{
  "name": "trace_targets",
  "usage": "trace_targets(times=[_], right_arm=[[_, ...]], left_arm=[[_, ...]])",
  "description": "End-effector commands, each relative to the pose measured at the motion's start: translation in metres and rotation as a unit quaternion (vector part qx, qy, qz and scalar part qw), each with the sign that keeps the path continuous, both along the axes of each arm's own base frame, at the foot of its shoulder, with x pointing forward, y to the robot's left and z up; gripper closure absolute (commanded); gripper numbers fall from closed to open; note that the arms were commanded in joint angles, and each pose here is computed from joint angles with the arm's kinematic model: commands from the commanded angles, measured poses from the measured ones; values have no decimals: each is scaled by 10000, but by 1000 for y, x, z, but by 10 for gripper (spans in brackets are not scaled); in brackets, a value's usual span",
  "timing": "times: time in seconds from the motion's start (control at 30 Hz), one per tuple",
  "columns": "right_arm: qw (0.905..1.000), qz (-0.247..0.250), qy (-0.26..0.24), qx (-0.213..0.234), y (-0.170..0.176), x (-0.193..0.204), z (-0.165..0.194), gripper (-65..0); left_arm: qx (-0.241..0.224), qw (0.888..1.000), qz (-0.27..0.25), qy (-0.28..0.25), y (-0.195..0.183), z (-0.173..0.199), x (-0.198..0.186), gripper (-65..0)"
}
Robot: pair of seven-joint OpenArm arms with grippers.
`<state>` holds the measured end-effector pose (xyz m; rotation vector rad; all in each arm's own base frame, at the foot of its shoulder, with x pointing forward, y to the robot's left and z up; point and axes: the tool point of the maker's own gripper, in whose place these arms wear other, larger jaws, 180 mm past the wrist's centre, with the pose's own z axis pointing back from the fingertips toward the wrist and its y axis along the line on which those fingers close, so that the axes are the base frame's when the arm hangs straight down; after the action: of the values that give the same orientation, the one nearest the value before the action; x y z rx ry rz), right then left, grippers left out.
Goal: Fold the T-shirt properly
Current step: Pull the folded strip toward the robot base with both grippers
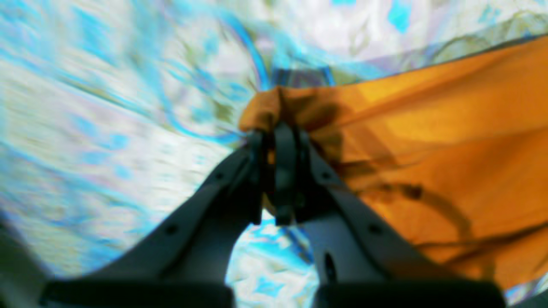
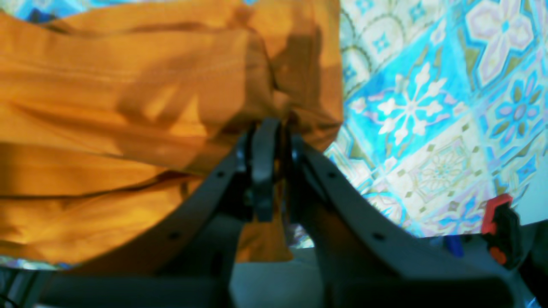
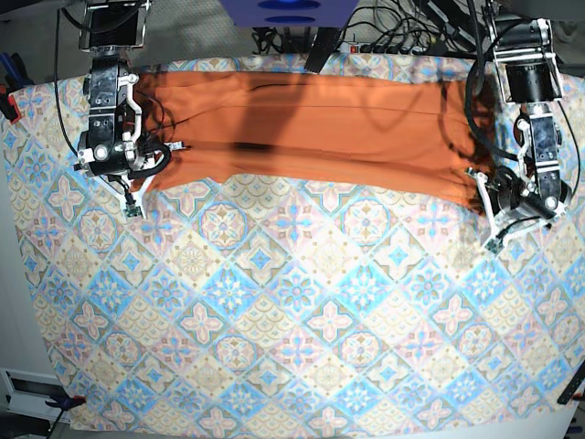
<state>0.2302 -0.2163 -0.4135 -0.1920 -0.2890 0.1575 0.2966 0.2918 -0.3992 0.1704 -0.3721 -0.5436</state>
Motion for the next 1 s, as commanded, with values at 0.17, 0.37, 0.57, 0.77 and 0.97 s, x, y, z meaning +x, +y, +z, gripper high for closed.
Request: trace_targets(times=[0.17,0.37,0.57,0.77,0.97], right_arm=[[9997,8,-224,-128,-6,8,12,-38],[9998,7,-149,-131,-6,1,9,-38],[9999,8,-18,-131,-6,-10,3,-38],[9999,21,60,-134,-6,-19,0,-38],[9998,56,87,-139,-4,-27,1,-38]], left_arm=[[540,9968,-313,-506,-6,47,8,-12],[583,9967,-537,-184,-16,25,-6,-12],[437,9970,-637,-60,-22,9,-26,-12],[512,9963,-667,186,-15,-1,-46,-12],[456,9956,-719,381,-15,-13,-67,-12]])
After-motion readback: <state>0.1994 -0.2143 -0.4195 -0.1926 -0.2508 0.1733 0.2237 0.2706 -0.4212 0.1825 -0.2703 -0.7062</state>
